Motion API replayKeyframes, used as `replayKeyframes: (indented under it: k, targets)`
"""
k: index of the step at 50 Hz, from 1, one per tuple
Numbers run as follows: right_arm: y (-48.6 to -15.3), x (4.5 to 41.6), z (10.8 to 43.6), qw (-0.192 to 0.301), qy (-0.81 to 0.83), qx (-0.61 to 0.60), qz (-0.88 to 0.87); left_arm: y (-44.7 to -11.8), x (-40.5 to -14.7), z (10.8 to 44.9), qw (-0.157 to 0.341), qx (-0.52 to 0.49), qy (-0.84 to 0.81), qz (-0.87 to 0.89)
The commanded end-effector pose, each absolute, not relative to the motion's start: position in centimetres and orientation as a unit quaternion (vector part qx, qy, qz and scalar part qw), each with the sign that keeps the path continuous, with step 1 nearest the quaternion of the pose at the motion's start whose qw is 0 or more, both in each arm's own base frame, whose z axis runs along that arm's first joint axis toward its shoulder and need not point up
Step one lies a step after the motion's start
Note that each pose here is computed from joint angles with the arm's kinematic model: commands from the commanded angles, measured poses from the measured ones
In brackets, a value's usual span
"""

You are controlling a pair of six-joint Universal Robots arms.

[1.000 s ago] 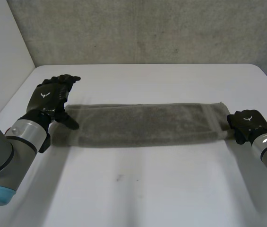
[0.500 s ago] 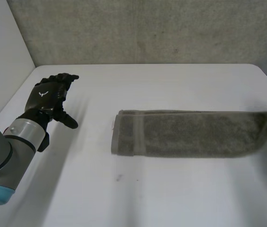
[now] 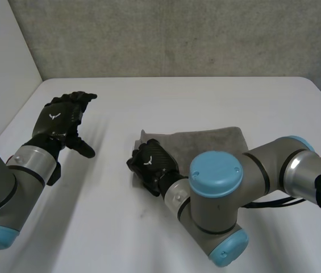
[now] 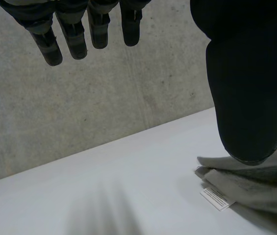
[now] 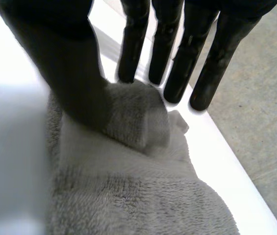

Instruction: Fold the towel.

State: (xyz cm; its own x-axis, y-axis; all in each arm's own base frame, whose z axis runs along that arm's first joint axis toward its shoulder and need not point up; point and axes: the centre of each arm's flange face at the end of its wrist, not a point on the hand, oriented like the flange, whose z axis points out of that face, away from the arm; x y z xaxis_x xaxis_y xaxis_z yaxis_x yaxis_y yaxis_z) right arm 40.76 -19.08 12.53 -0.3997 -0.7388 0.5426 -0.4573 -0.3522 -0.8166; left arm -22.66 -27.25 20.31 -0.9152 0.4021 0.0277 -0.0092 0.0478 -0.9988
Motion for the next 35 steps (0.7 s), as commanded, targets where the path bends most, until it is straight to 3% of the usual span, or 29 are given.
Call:
replayKeyframes:
  k: [1, 3, 5, 10, 19, 25, 35]
  targets:
    - [-19.7, 39.7, 15.7, 0.105, 0.562, -0.509, -0.644, -27.2, -22.7, 20.2, 0.152, -0.140, -0.709, 0.674]
    - [-20.2, 38.8, 17.0, 0.103, 0.570, -0.491, -0.651, -27.2, -22.7, 20.1, 0.151, -0.141, -0.710, 0.674]
    - [-22.7, 35.4, 18.4, 0.093, 0.610, -0.438, -0.654, -27.1, -22.7, 20.0, 0.151, -0.141, -0.710, 0.673]
    - [-25.0, 30.9, 18.6, 0.087, 0.666, -0.367, -0.644, -27.1, -22.8, 20.0, 0.152, -0.142, -0.709, 0.674]
    - [-26.7, 24.2, 14.4, 0.045, 0.746, -0.312, -0.587, -26.8, -23.1, 19.8, 0.156, -0.146, -0.708, 0.673]
    - [-27.1, 21.9, 12.6, 0.046, 0.752, -0.297, -0.586, -26.6, -23.3, 19.7, 0.159, -0.148, -0.704, 0.676]
    - [-27.5, 21.8, 11.9, 0.070, 0.724, -0.297, -0.619, -25.8, -24.1, 19.7, 0.169, -0.157, -0.706, 0.670]
